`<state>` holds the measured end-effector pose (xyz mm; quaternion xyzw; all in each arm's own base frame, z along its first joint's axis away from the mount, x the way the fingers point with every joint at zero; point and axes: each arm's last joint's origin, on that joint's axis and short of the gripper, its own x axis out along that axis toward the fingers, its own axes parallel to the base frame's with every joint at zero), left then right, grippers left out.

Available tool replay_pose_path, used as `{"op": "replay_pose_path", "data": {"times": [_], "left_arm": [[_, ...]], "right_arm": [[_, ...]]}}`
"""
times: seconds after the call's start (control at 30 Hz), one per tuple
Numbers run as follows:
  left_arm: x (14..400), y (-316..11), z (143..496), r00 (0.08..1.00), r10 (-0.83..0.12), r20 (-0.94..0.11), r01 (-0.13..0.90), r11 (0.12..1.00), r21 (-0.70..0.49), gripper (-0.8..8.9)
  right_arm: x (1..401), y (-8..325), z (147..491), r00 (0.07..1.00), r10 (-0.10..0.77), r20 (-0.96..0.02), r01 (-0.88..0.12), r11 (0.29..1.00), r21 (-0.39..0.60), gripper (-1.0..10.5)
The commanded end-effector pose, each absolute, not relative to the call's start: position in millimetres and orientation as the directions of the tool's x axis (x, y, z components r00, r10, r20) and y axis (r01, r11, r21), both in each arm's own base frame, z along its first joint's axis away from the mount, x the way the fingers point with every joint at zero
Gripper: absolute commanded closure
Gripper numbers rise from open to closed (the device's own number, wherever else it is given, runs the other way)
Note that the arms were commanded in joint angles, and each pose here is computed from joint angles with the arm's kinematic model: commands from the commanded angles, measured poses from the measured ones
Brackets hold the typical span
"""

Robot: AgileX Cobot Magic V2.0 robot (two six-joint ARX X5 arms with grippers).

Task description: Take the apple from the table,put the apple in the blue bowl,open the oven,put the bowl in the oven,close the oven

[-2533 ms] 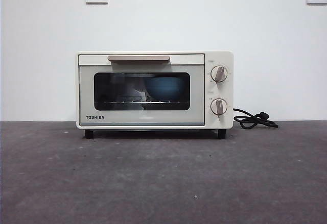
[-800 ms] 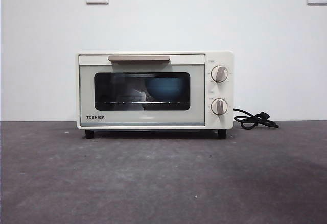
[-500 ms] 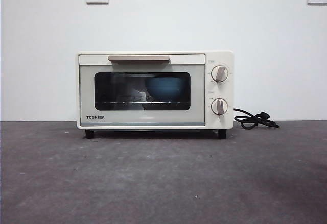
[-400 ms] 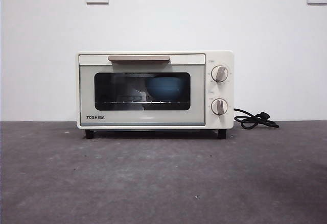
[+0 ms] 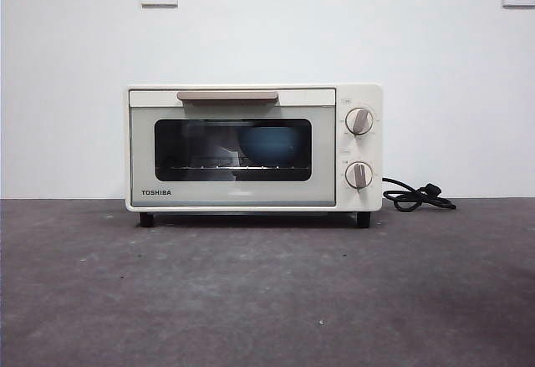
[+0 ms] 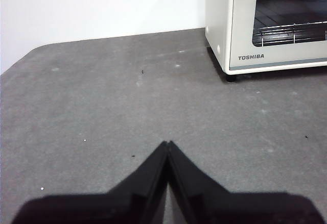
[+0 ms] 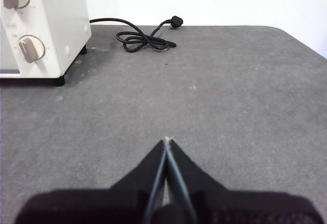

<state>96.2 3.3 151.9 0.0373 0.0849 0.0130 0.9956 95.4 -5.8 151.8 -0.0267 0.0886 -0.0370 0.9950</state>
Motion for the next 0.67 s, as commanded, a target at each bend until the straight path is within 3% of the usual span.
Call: {"op": "replay_pose_path", "data": {"times": [0.03, 0.67], "left_arm": [[96.8, 3.0, 149.0, 0.985, 0.028, -0.172, -0.016, 0.997, 0.072, 8.17], [96.8, 3.0, 149.0, 0.985, 0.028, -0.172, -0.016, 0.997, 0.072, 8.17]], "right_arm": [[95.6, -6.0, 150.2, 0.981, -0.083, -0.175, 0.077, 0.996, -0.039, 9.5], [95.7, -6.0, 150.0, 0.980, -0.086, -0.178, 0.080, 0.996, -0.040, 9.5]]}}
